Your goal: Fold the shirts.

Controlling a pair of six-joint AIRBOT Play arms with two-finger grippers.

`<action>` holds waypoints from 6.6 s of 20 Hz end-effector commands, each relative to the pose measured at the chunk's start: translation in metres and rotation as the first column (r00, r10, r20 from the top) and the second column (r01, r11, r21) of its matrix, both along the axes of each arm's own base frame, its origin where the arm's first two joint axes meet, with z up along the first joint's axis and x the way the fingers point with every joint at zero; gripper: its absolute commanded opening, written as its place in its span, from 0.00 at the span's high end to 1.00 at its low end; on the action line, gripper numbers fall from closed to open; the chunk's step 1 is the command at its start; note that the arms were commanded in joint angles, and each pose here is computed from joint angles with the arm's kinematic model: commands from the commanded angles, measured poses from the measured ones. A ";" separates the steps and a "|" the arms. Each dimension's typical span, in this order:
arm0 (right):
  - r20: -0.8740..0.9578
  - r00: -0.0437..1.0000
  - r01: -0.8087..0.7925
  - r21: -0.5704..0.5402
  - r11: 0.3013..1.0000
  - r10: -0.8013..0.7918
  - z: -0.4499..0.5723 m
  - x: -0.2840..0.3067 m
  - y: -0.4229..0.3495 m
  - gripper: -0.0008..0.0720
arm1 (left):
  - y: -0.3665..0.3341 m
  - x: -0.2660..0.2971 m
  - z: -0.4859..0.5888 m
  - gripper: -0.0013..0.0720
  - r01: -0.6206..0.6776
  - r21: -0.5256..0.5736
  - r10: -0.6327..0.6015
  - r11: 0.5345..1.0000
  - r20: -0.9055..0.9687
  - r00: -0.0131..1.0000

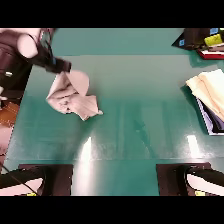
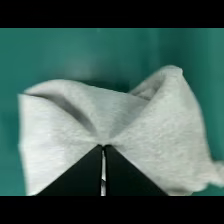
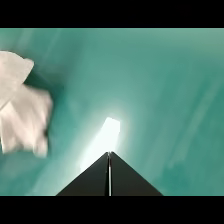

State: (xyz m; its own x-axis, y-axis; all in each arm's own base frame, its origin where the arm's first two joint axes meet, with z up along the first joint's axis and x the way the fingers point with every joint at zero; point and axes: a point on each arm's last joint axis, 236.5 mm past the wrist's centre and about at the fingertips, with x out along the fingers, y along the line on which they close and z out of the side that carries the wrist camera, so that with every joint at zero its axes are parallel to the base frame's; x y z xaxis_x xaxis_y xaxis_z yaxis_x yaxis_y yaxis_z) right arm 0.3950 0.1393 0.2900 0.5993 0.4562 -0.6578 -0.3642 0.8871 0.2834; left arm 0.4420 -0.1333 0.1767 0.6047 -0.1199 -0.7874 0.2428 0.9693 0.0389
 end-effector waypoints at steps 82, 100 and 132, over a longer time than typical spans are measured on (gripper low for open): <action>-0.176 0.954 0.176 -0.328 0.928 -0.243 -0.204 -0.046 -0.080 0.96 | -0.017 -0.061 -0.093 0.95 0.145 -0.339 -0.261 0.930 -0.327 0.908; -0.626 0.776 0.255 0.192 0.948 -0.082 -0.279 -0.136 -0.027 0.29 | -0.046 -0.080 -0.104 0.95 0.344 -0.160 -0.378 0.925 -0.318 0.870; 0.509 0.848 -0.030 0.318 0.948 -0.144 0.162 -0.111 -0.012 0.96 | 0.040 -0.165 0.315 0.95 0.201 -0.044 -0.118 0.979 0.683 0.721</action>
